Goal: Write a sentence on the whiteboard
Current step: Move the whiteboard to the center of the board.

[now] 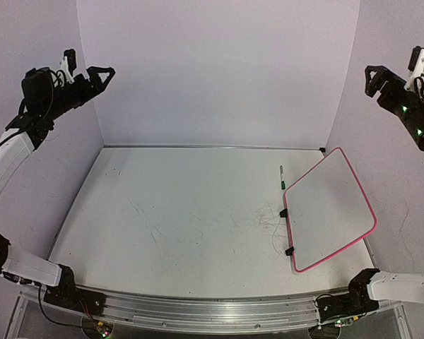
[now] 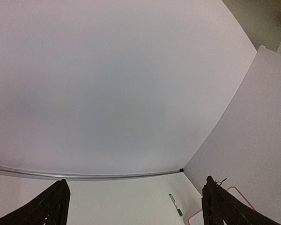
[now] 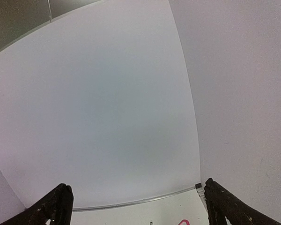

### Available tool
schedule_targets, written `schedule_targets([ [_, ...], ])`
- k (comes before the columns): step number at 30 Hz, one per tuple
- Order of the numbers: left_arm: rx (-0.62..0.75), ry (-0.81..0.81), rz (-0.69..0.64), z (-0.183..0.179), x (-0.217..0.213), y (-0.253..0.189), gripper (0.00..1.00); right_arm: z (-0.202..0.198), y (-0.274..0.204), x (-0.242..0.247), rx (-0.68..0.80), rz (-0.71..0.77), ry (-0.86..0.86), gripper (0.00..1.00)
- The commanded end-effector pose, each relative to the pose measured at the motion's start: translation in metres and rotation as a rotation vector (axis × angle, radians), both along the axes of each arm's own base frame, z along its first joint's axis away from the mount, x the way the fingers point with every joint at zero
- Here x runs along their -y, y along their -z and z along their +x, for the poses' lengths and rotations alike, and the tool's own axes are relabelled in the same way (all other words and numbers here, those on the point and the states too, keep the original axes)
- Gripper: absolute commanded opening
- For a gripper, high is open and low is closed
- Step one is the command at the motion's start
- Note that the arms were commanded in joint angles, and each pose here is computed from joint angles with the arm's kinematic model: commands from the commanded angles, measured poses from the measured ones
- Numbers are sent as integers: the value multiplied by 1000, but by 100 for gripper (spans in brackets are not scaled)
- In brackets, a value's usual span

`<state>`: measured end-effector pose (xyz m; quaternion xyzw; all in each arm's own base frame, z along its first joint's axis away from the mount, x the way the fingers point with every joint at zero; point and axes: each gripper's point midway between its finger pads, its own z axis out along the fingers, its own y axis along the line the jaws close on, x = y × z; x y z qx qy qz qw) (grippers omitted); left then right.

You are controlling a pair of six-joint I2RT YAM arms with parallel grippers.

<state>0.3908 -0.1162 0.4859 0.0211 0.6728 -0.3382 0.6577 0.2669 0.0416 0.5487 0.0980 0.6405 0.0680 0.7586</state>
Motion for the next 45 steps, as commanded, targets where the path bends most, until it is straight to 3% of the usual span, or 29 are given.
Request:
schedule_targets([
  [1,-71,150,-20,8,33,29,99,10,0,-9,-21,-5,-30,98],
  [10,-281,448,145,-4,176,155,99,20,13,-29,-46,-41,-108,98],
  [17,-293,680,384,-72,298,245,99,21,15,-36,-47,-53,-146,98],
  [22,-270,871,445,-123,370,292,98,14,17,-33,-40,-42,-151,98],
  [28,-271,1006,514,-126,414,353,95,5,15,-39,-25,-21,-208,98],
  [35,-192,1087,556,-116,464,386,90,1,23,-44,-33,-9,-256,98],
  [45,-31,1319,684,-217,492,431,76,1,27,-46,-40,-17,-263,98],
])
